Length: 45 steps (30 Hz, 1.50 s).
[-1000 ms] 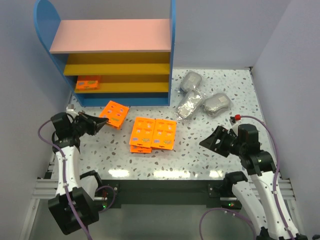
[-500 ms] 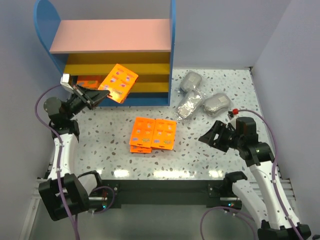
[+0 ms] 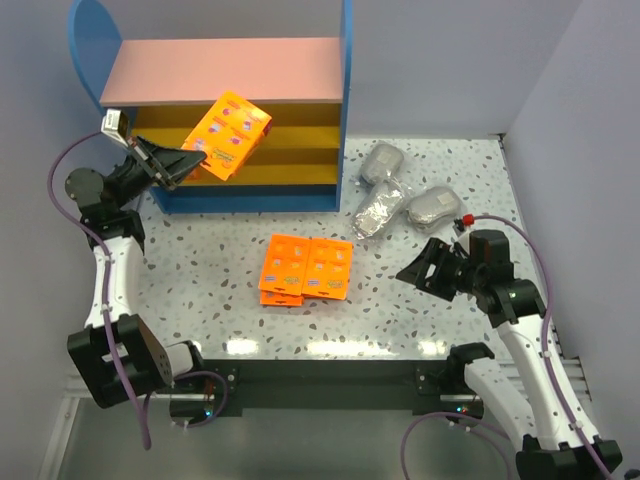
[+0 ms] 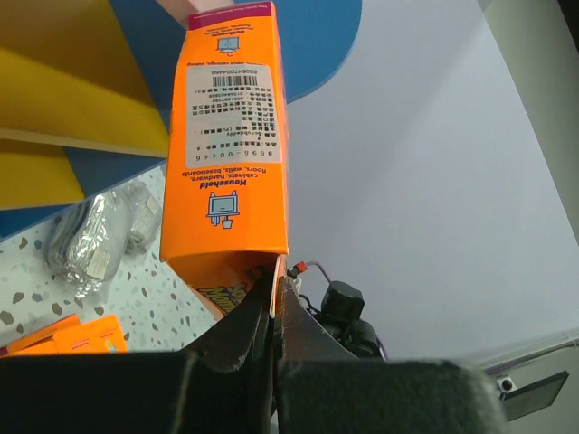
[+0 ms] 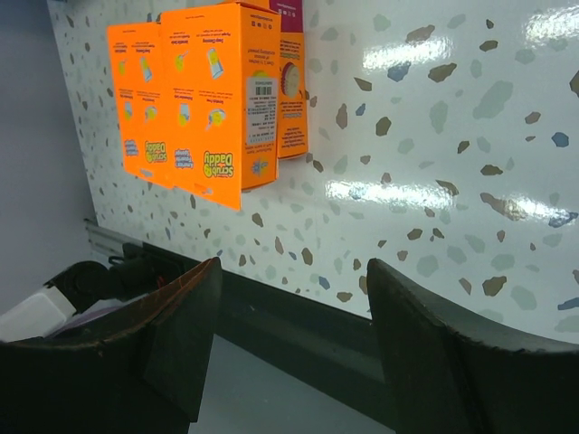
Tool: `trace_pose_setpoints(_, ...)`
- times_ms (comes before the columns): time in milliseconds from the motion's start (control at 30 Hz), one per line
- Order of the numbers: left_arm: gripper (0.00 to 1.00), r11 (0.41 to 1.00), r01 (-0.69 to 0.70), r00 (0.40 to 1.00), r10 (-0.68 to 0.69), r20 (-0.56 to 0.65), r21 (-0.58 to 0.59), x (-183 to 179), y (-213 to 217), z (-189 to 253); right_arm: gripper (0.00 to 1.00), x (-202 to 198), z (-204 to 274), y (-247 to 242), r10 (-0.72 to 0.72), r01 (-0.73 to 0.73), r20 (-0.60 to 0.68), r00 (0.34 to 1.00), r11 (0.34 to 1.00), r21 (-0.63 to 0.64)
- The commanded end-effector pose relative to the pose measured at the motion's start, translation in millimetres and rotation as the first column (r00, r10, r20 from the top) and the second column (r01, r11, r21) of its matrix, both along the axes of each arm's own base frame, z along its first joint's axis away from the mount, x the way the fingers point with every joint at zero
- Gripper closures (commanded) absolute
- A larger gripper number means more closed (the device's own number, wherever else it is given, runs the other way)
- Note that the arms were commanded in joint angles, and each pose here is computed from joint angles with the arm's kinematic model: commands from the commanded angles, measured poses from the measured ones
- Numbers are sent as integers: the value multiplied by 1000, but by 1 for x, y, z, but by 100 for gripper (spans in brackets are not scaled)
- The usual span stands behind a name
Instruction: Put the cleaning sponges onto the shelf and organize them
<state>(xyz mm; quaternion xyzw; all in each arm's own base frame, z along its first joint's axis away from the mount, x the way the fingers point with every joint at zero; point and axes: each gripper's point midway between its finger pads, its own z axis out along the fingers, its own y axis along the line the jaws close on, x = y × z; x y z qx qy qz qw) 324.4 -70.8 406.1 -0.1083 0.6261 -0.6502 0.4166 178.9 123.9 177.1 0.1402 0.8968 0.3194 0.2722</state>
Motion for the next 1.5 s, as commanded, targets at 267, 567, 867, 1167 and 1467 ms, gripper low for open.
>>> trace_pose_setpoints(267,100,993,87,993,-92,67,80,-14,-17,13,32,12,11,1,5,-5,71,997,1000,-3)
trace_pose_setpoints(567,100,983,155,988,-155,-9,98,-23,-31,-21,32,12,6,0,8,-8,58,998,1000,-8)
trace_pose_setpoints(867,100,975,-206,974,213,-79,88,51,44,-33,32,16,11,3,13,-13,71,997,1000,1)
trace_pose_setpoints(1167,100,900,-436,890,427,-160,-26,97,101,-49,32,17,12,4,12,-13,77,997,1000,8)
trace_pose_setpoints(1467,100,810,-572,816,547,-190,-125,127,151,-42,32,20,13,7,7,-11,88,996,999,39)
